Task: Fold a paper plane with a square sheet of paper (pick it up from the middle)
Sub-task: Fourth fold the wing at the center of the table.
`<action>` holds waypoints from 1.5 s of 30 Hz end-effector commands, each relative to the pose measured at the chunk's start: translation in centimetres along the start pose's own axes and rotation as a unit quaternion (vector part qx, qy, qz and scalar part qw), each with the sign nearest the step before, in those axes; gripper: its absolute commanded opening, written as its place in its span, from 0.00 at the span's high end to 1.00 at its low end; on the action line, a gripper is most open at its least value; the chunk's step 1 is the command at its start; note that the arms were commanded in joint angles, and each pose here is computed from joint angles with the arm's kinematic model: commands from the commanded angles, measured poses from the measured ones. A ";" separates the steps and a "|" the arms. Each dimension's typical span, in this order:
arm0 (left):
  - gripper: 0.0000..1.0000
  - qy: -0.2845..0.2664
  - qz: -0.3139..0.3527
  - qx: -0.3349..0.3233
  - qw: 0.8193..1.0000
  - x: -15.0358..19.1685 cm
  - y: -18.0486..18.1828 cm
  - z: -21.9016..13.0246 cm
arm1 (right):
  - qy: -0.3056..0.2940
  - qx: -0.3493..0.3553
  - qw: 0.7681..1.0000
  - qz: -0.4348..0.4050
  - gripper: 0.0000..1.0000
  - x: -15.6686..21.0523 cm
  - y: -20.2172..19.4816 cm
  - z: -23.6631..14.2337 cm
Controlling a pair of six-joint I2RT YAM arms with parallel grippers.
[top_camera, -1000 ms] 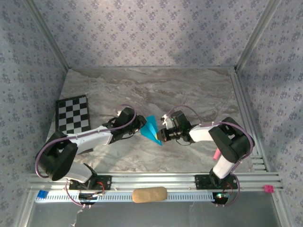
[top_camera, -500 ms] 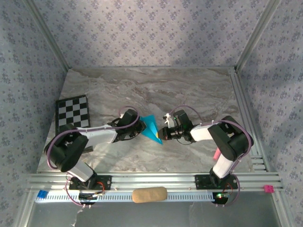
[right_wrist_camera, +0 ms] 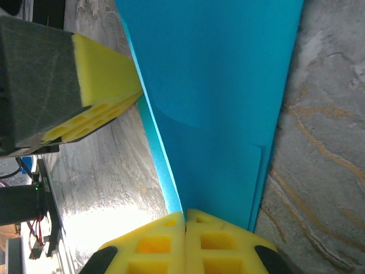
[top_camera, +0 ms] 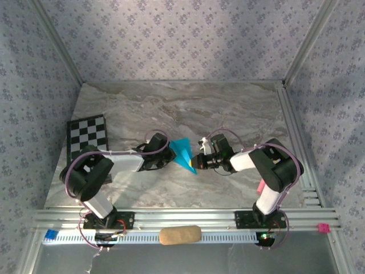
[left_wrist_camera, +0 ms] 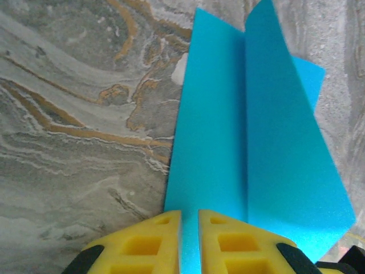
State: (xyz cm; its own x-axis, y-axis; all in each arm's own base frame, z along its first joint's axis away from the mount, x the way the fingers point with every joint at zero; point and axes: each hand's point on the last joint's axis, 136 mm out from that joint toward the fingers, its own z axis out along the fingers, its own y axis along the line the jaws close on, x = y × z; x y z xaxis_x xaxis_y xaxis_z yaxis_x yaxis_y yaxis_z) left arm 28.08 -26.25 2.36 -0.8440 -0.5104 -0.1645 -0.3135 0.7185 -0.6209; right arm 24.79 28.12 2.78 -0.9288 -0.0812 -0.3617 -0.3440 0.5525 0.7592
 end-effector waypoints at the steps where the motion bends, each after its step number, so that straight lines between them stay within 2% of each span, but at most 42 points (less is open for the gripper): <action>1: 0.83 0.003 0.006 0.019 1.000 -0.3 -1.4 0.3 | 0.010 -0.007 1.000 0.015 1.00 0.6 -0.3 0.1; 13: 0.84 0.000 0.022 0.041 0.999 -0.7 -3.3 -0.6 | 0.004 -0.003 1.000 0.019 1.00 0.4 -0.7 -0.4; 23: 0.87 0.023 0.008 0.036 0.999 0.2 -2.2 1.6 | 0.001 -0.005 1.000 0.023 1.00 0.3 -1.0 -0.5; 33: 0.89 0.022 -0.011 0.006 1.000 0.6 0.0 1.4 | -0.009 -0.005 1.000 0.028 1.00 0.1 -1.1 -1.0; 45: 0.89 0.015 -0.007 -0.002 1.000 0.5 0.2 1.2 | -0.009 -0.018 0.999 0.037 1.00 0.0 -1.1 -0.9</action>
State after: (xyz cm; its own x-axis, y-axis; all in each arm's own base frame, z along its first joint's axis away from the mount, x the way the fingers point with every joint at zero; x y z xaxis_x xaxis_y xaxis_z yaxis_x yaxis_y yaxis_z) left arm 28.94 -28.05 2.11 -0.8566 -0.4979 -0.1351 -0.2971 0.6902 -0.6599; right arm 25.41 27.01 2.93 -0.9386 -0.0270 -0.3439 -0.3045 0.5334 0.7892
